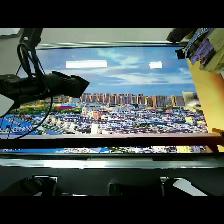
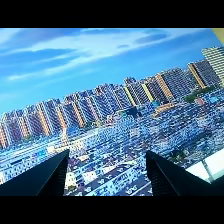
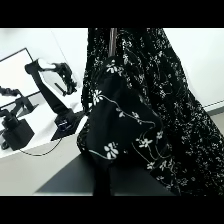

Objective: Fold the clothes and pants, and hang the long-sleeved shirts on hangers.

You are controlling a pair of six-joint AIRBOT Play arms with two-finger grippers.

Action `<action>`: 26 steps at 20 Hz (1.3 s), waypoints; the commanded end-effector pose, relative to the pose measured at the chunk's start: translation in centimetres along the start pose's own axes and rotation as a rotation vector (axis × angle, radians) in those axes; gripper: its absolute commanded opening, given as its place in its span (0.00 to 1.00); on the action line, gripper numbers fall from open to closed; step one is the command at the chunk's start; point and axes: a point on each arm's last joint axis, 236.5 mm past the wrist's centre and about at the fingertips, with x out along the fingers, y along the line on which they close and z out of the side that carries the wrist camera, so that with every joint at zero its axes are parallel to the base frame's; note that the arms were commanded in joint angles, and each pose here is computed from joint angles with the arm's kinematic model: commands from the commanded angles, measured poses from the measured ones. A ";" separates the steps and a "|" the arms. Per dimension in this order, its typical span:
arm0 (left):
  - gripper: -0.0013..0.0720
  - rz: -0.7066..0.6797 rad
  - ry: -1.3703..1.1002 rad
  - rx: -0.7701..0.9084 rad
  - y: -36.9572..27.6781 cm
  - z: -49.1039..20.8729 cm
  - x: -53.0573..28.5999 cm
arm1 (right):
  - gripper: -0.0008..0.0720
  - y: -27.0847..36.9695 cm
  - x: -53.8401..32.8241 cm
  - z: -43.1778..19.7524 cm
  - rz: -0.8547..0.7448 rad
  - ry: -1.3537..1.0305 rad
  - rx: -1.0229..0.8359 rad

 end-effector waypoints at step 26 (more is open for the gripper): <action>0.77 0.058 -0.044 -0.011 1.5 1.0 -1.3 | 0.77 -1.3 -16.0 13.6 0.175 -0.144 0.076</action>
